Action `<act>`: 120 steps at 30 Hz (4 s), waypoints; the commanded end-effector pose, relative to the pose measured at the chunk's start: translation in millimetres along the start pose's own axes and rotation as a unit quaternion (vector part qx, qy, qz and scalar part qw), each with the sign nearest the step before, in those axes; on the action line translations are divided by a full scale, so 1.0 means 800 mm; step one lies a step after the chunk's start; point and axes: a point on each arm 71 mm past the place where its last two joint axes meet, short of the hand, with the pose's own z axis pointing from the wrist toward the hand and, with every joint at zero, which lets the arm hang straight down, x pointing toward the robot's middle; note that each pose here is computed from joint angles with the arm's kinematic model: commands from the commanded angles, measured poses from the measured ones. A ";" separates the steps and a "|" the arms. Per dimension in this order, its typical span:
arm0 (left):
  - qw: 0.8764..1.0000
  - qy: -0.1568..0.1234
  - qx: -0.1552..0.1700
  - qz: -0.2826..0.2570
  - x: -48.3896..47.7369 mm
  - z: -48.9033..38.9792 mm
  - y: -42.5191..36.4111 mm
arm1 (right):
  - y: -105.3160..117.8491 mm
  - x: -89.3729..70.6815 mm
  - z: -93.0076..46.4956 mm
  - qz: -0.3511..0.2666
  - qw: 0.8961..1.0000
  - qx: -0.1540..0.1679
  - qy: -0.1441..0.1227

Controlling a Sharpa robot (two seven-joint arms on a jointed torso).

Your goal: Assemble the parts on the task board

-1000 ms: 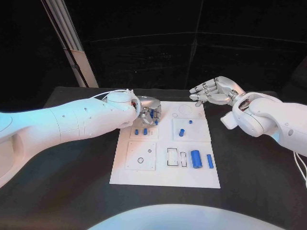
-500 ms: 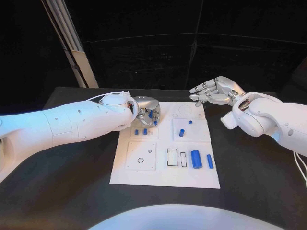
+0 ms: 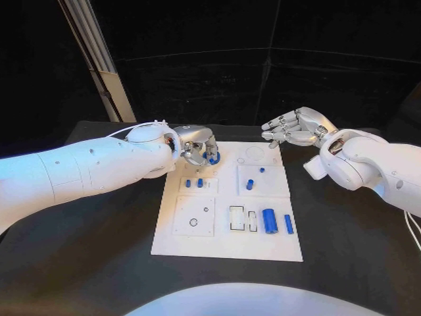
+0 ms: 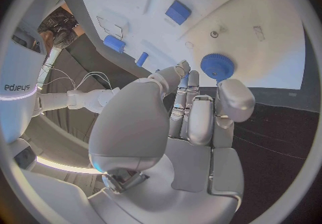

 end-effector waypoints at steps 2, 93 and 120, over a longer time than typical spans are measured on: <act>1.000 0.004 -0.007 -0.018 -0.003 -0.009 0.0077 | 0.002 -0.001 0.000 0.002 1.000 -0.004 0.003; 0.995 0.082 -0.059 -0.023 0.019 -0.011 0.0450 | 0.001 -0.002 -0.001 0.002 1.000 -0.003 0.002; 0.991 0.018 -0.057 -0.122 0.000 -0.046 0.0713 | -0.021 -0.013 -0.004 -0.217 0.975 0.026 0.048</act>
